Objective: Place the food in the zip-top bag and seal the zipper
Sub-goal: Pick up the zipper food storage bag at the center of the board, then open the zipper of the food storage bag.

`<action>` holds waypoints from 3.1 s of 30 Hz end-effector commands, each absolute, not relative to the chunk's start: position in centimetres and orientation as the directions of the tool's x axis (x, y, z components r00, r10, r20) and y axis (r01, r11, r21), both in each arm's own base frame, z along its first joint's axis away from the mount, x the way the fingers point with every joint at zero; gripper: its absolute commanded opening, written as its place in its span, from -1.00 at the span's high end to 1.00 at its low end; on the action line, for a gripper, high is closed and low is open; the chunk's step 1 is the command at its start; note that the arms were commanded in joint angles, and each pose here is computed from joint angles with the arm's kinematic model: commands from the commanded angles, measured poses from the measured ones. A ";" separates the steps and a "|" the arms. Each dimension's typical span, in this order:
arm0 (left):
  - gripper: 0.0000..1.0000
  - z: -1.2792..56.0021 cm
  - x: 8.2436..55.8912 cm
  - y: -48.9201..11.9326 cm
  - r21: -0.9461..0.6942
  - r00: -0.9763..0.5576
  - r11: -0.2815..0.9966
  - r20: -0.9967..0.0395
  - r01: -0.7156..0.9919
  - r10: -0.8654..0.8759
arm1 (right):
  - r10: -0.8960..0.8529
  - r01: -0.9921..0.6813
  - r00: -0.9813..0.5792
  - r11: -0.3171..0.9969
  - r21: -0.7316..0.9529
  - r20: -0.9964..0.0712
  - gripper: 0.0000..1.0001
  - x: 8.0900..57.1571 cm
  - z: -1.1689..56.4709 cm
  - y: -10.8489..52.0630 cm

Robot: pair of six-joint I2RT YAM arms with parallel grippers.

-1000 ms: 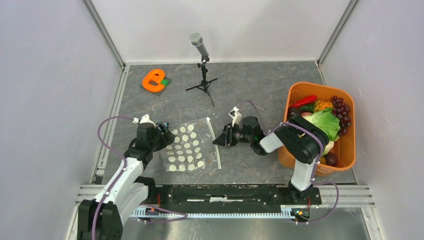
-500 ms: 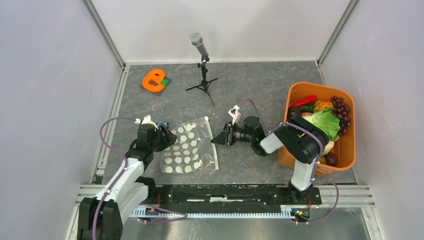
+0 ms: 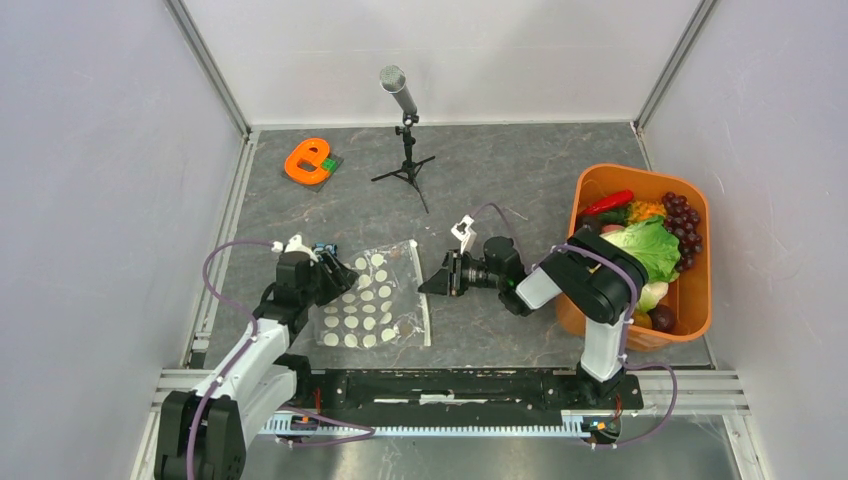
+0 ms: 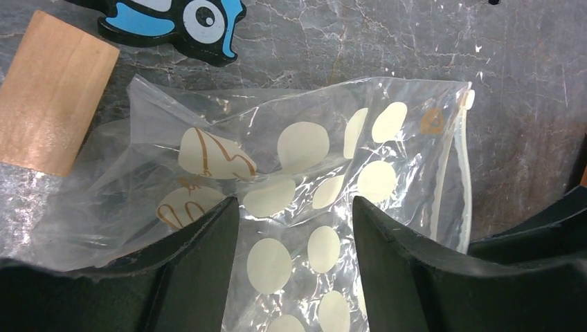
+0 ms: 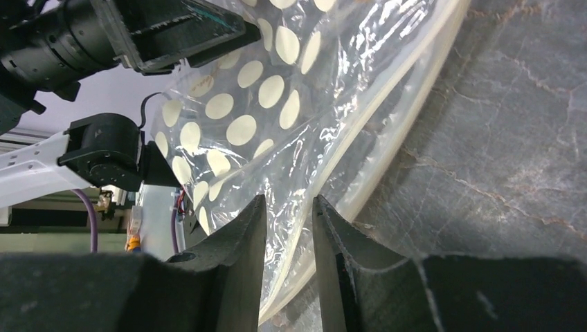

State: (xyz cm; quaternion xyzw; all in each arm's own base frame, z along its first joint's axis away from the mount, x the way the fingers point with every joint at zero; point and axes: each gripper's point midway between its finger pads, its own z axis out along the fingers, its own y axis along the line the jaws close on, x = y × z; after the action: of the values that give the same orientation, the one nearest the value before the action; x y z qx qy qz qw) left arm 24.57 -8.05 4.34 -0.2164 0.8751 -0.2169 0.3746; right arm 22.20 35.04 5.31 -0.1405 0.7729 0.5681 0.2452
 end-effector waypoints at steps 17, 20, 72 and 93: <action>-0.33 4.8 25.2 -8.8 -0.585 -0.618 0.787 -0.550 -0.196 -0.562 | 0.129 -0.455 -0.855 0.281 0.845 -0.503 0.32 22.6 4.7 36.8; -0.33 4.7 25.1 -8.9 -0.585 -0.621 0.788 -0.548 -0.194 -0.560 | 0.147 -0.452 -0.846 0.312 0.836 -0.512 0.31 22.7 4.2 36.5; -0.28 24.1 26.1 -28.0 -0.421 -0.574 0.784 -0.812 0.457 -0.102 | 0.057 -0.617 -0.376 0.730 0.295 -0.925 1.00 25.3 14.4 27.6; -0.17 19.7 27.7 -32.0 -0.281 -0.584 0.855 -0.811 0.436 0.031 | 0.078 -0.641 -0.362 0.702 0.309 -0.929 0.98 24.6 15.8 28.7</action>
State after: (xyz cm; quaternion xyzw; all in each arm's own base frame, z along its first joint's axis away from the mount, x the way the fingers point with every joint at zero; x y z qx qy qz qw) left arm 26.23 -31.54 17.27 0.1291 0.8757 -0.2450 0.3956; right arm 24.15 28.47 13.66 -0.1925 0.7722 0.3313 0.5069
